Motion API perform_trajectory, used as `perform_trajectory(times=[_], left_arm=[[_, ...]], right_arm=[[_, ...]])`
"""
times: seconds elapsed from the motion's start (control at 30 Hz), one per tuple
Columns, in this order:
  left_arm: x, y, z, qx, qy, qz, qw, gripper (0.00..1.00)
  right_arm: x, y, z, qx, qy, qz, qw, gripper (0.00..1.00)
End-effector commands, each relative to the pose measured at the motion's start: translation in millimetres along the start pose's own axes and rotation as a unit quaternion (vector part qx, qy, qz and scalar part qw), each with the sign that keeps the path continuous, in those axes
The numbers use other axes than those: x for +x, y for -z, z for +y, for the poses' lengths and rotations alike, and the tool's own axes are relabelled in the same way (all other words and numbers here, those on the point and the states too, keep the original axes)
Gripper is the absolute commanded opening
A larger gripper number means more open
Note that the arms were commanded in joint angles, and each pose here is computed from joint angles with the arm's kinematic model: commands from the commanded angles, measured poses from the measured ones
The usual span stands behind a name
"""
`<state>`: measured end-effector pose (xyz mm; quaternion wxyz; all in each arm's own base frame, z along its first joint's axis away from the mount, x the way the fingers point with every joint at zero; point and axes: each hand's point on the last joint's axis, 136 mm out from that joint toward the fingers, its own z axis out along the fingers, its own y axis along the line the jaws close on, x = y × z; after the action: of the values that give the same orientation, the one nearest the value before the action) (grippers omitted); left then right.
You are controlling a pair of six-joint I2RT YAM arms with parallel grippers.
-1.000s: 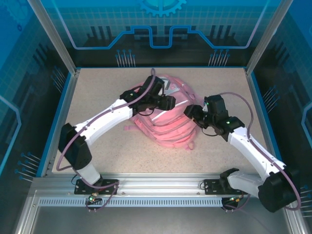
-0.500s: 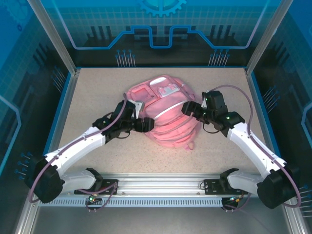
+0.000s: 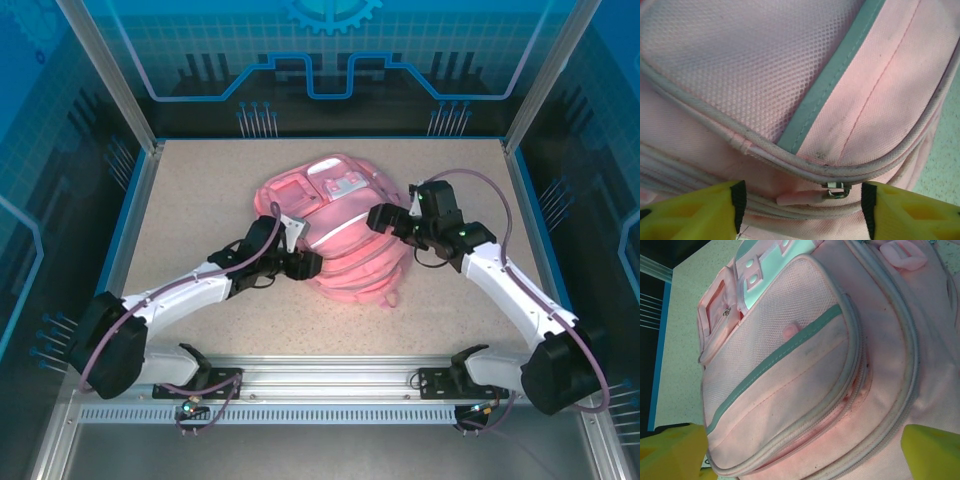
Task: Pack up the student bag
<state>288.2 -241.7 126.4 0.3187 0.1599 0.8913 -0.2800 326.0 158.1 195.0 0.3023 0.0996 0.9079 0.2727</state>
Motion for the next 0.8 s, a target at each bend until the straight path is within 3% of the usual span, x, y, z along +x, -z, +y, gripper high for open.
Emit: perform_trajectory(times=[0.0,0.23,0.47,0.67,0.77], left_arm=[[-13.6,0.2,-20.1,0.05,-0.039,-0.022,0.998,0.61],[-6.9,-3.5,-11.3,0.032,-0.049,-0.019,0.998,0.44],[-3.5,-6.0,-12.4,0.038,-0.065,-0.016,0.997,0.37],[6.1,-8.1,-8.0,0.033,-0.089,0.0,0.995,0.3],[7.1,-7.9,-7.3,0.031,-0.105,0.004,0.994,0.28]], right_arm=[[-10.0,4.8,12.3,-0.025,0.014,-0.001,1.0,1.0],[-10.2,-2.5,-14.7,0.022,-0.005,0.009,1.0,0.99],[-23.7,2.7,-50.9,0.073,-0.024,0.006,0.997,0.98],[-23.2,-8.0,-72.0,0.056,-0.048,0.045,0.996,0.98],[-21.7,-18.3,-70.6,0.031,-0.045,0.071,0.996,0.93]])
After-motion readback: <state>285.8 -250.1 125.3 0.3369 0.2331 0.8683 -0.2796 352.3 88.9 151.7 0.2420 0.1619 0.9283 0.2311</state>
